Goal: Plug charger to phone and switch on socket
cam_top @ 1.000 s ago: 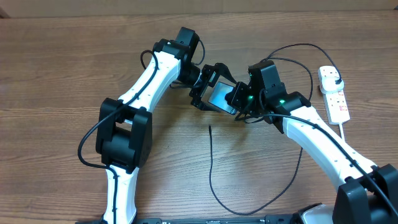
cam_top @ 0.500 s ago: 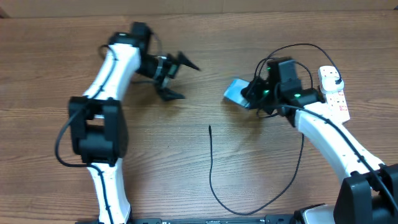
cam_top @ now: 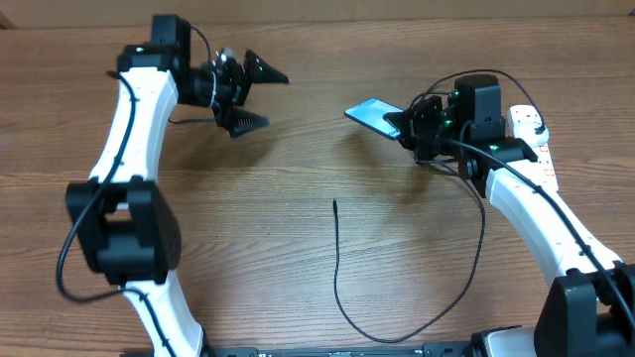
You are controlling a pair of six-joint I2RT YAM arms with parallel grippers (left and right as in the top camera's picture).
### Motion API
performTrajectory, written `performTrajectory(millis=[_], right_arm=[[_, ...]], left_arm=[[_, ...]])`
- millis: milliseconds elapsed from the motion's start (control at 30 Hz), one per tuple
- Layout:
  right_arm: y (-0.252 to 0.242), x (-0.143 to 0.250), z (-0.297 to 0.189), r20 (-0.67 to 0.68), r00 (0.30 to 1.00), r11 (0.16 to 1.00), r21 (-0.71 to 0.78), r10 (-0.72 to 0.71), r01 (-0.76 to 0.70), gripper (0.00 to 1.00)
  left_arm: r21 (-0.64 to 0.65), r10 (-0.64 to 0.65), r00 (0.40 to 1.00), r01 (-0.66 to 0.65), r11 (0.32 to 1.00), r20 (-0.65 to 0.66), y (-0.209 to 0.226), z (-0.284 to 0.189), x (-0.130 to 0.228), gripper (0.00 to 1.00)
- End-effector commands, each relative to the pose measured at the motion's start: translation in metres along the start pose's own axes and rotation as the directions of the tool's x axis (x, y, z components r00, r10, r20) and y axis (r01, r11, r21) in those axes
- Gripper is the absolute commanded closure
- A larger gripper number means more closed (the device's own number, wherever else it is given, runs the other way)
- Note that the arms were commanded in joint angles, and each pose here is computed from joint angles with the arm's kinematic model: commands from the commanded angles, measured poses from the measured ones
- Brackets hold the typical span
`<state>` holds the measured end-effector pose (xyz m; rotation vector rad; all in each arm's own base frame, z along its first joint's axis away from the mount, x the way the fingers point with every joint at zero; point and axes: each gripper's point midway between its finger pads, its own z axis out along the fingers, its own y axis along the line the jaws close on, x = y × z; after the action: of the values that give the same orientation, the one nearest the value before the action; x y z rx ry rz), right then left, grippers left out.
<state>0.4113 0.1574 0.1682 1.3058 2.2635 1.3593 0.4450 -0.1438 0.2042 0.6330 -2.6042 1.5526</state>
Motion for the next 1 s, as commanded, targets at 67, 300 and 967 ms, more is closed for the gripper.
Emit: performTrajectory(millis=[67, 300, 967], right_arm=[[0.035, 0.014, -0.005, -0.097, 0.987, 0.983, -0.116, 0.129, -0.140, 0.96], [0.075, 0.020, -0.014, -0.130, 0.990, 0.959, -0.271, 0.049, -0.083, 0.96], [0.140, 0.036, -0.045, -0.167, 0.983, 0.850, -0.526, -0.077, -0.022, 0.96]], left_arm=[[0.075, 0.112, 0.989, -0.119, 0.990, 0.094, -0.061, -0.021, 0.016, 0.00], [0.147, 0.172, 0.976, -0.191, 0.971, 0.133, -0.098, -0.014, 0.017, 0.00], [0.307, 0.071, 0.990, -0.105, 0.946, 0.121, -0.146, 0.052, 0.032, 0.00]])
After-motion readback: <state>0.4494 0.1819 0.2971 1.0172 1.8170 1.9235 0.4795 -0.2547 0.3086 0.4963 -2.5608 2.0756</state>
